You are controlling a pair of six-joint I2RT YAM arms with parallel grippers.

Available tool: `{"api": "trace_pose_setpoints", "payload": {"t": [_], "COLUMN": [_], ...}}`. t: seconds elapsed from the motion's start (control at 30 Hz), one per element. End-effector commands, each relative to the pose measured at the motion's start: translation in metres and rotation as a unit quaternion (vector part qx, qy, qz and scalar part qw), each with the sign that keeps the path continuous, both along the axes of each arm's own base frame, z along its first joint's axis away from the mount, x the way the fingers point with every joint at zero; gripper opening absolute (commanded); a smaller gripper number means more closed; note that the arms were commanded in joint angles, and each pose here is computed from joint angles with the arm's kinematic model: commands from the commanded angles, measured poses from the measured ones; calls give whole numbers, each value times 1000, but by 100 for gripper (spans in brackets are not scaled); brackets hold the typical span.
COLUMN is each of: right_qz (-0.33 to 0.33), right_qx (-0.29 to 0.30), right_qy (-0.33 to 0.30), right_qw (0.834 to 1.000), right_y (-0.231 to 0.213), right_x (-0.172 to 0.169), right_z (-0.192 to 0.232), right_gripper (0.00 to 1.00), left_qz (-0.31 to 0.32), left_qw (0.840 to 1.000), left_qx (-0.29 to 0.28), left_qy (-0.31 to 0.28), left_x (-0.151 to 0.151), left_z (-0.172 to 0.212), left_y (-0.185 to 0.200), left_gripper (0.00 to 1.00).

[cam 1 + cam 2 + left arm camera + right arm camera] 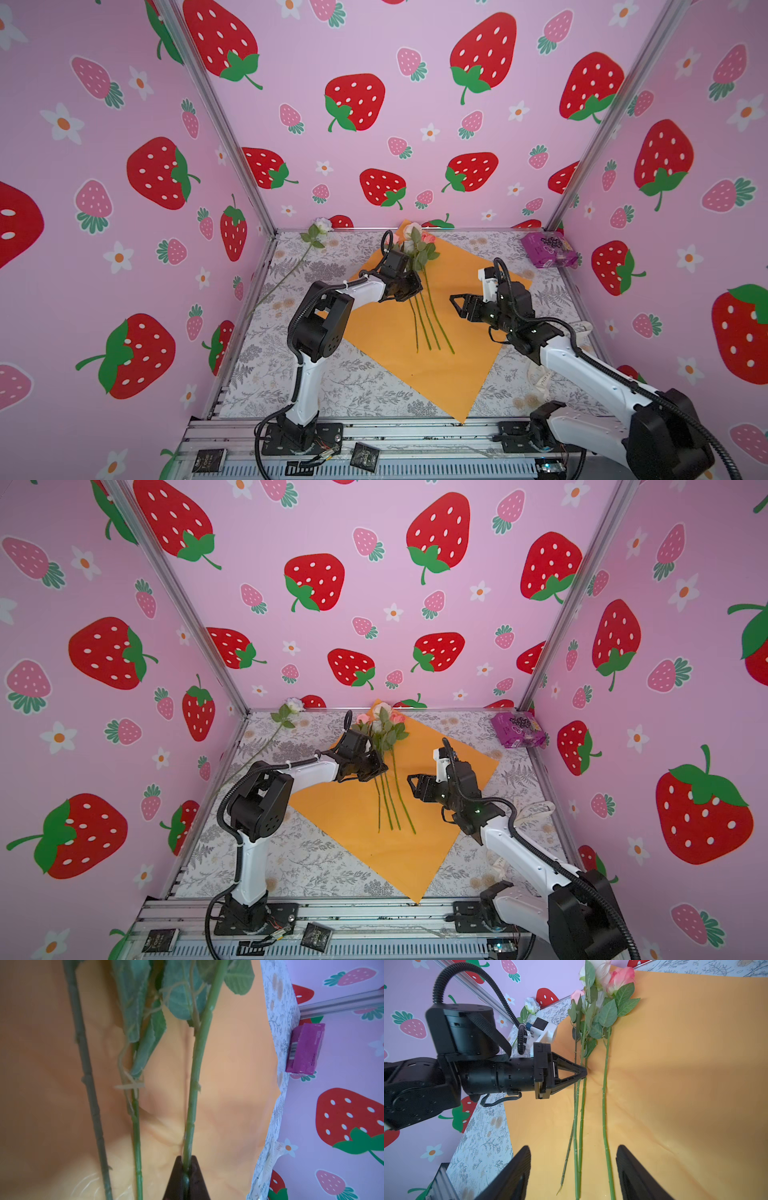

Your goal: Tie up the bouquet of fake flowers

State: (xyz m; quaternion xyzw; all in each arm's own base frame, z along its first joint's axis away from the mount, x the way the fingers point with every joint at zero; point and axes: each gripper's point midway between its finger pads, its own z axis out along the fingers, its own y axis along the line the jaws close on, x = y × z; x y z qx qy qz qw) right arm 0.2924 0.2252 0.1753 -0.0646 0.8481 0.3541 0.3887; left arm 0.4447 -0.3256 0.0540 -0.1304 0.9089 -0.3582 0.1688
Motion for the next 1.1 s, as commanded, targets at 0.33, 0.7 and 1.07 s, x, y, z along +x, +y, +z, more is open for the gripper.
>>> {"api": "trace_pose_setpoints", "payload": {"t": [0.33,0.7,1.07], "right_qz": [7,27,138], "right_qx": [-4,10,38], "right_qy": [19,8,-8], "right_qw": [1000,1000,990], "right_y": [1,11,87], "right_x": [-2,2,0], "right_z": [-12,-2,15], "right_gripper": [68,69,68], "left_qz": [-23,-60,-30], "left_qw": [1000,993,968], "left_qx": [-2,56,232], "left_qy": [-4,-84,-96], "left_x": [2,-25,-10], "left_z": [0,69,101], "left_y": [-28,4,215], "left_gripper": [19,49,53]}}
